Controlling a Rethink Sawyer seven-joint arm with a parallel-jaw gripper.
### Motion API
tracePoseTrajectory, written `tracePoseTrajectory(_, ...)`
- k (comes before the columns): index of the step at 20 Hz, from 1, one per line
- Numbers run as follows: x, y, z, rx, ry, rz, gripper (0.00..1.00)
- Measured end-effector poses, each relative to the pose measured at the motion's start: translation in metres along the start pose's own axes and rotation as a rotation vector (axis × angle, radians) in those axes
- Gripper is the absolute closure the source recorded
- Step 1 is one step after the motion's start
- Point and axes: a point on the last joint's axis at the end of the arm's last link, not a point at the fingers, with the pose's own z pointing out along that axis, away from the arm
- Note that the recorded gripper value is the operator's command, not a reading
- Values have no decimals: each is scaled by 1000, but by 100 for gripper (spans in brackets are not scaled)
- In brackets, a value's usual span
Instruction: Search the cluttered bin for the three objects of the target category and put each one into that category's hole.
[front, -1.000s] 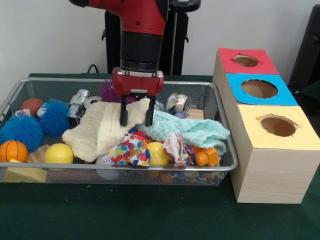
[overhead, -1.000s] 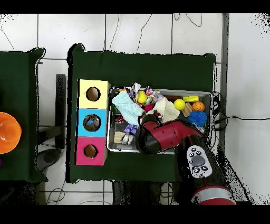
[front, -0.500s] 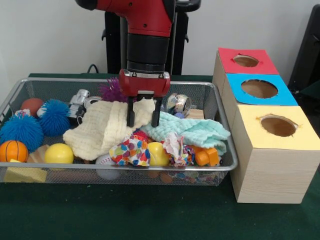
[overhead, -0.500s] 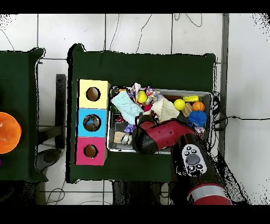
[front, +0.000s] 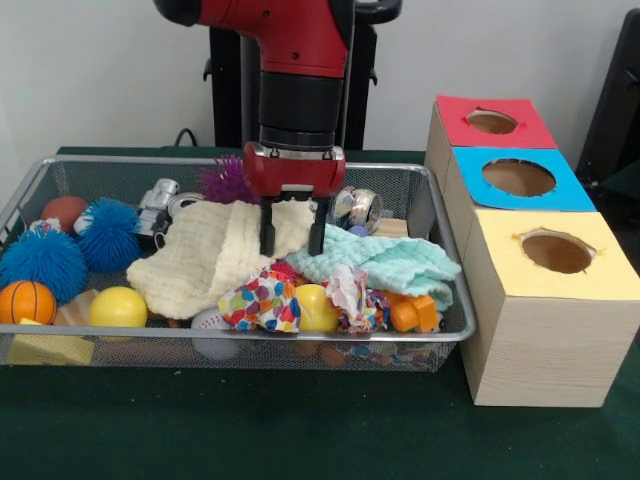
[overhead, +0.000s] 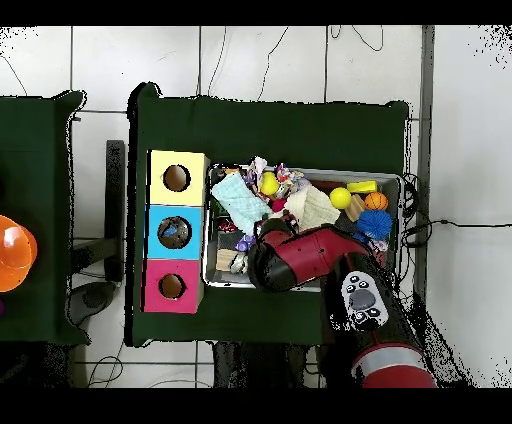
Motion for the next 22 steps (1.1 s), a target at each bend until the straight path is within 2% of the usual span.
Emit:
tracePoseTrajectory(7,9,19,11,-26,22,-15,0)
tracePoseTrajectory(13,10,20,11,-19,11,-27,0)
tracePoseTrajectory(14,11,21,12,-19,-3,-30,100)
tracePoseTrajectory(22,13,25,16,-30,-23,-31,100)
